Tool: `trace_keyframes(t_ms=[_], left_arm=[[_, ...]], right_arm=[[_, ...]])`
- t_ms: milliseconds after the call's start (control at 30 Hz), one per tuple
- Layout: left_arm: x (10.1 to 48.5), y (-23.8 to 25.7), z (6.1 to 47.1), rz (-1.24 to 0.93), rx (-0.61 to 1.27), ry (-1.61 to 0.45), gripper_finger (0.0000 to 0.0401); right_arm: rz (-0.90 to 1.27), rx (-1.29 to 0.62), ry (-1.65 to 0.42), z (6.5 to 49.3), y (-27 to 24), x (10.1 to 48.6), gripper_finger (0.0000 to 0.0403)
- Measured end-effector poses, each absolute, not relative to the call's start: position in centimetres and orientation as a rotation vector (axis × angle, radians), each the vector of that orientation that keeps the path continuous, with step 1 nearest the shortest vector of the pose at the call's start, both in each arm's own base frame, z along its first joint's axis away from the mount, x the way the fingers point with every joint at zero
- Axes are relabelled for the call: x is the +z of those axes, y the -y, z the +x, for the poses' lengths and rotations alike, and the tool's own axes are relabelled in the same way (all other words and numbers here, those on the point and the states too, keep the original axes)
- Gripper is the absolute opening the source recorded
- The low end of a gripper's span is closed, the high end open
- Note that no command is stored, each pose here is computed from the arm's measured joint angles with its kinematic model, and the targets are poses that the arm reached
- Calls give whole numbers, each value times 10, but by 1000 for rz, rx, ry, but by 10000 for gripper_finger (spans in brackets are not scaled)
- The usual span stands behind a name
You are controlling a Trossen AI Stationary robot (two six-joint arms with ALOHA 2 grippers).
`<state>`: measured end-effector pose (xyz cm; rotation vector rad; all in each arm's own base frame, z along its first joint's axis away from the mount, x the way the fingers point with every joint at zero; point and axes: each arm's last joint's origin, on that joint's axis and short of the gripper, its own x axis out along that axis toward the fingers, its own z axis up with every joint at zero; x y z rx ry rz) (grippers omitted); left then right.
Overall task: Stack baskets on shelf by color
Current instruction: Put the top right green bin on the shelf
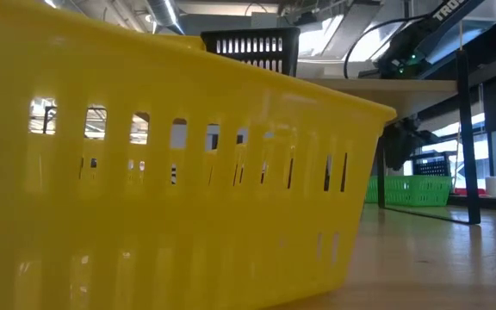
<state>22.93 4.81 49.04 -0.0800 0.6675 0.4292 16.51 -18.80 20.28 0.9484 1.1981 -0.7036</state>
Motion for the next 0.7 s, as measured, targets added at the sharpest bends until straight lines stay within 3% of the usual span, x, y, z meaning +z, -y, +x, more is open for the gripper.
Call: trace_keyframes(t_ms=[700], left_arm=[[490, -48, 229, -79, 429, -668, 27]], right_arm=[[898, -791, -1265, 173, 196, 184, 85]])
